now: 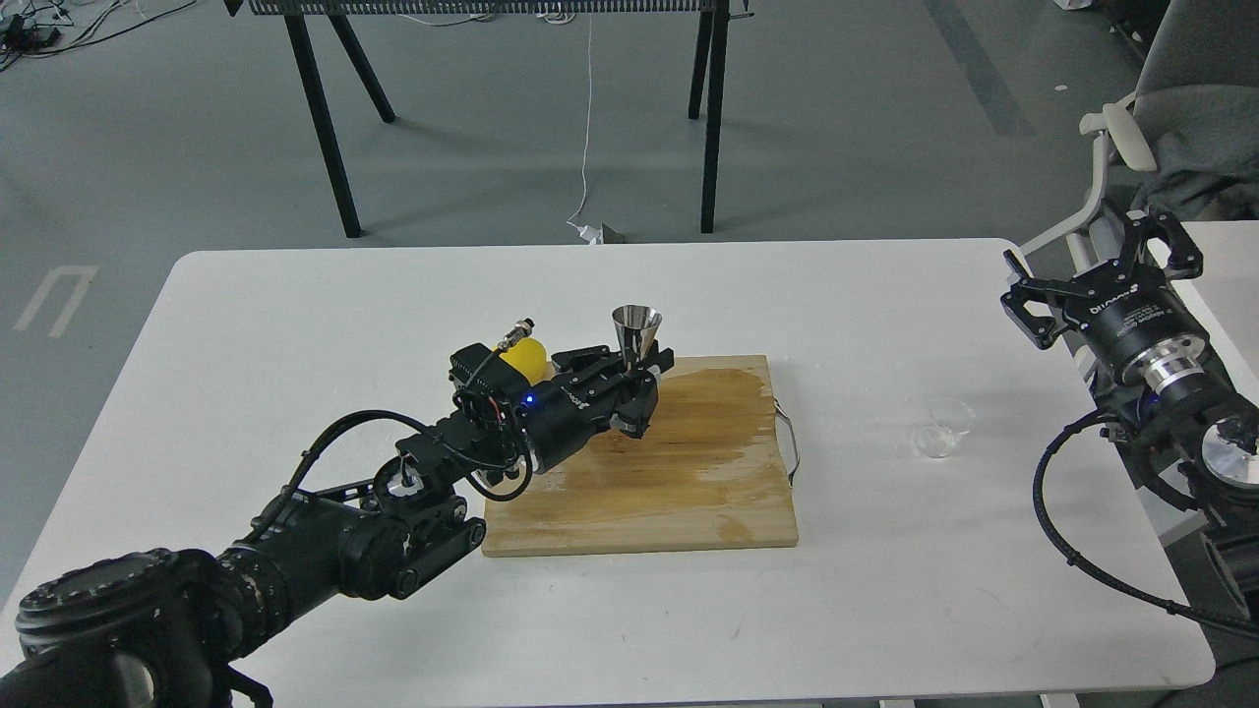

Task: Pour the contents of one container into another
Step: 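Carry the jigger with the left gripper over the cutting board, then lower the jigger onto the board and set it upright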

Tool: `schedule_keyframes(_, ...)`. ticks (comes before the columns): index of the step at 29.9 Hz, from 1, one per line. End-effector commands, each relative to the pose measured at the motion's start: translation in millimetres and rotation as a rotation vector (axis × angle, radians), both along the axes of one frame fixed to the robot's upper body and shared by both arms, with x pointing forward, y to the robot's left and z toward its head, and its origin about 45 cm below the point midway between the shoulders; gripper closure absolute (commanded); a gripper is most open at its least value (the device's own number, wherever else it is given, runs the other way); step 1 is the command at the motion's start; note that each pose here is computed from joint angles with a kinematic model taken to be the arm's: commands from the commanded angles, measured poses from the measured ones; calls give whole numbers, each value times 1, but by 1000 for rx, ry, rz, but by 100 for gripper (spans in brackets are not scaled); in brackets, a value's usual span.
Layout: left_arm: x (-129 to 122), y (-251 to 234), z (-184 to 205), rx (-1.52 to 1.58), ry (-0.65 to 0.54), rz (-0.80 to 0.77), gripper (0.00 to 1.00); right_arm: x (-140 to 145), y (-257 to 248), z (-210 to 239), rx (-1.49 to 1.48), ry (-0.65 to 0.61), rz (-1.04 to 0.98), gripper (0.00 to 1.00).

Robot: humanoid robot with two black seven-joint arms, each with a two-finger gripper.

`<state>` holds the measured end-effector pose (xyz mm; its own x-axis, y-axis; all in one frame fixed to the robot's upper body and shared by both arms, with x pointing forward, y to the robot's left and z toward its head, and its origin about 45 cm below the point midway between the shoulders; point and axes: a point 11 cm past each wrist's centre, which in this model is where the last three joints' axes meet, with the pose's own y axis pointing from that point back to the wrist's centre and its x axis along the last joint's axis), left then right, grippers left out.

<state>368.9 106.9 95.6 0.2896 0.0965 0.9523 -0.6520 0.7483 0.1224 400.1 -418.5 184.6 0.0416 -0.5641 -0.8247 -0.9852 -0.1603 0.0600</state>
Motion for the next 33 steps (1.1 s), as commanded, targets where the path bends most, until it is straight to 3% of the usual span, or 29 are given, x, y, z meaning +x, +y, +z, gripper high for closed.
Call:
schedule_keyframes(1,0,1,0,1,1,4,75,0,0,0,0,0,1,0)
schedule_keyframes(5,0,0,1,-6,-12,4,70,0,1,-1,1,1,2,0)
schedule_keyframes(20,-15,2,-14,-10,30,7,64,-5,-2,-7,0,16,-4,0)
schedule_keyframes(33,-17,3,-17,-10,37,10,64,-8,-1,-11,2,24,-1,0)
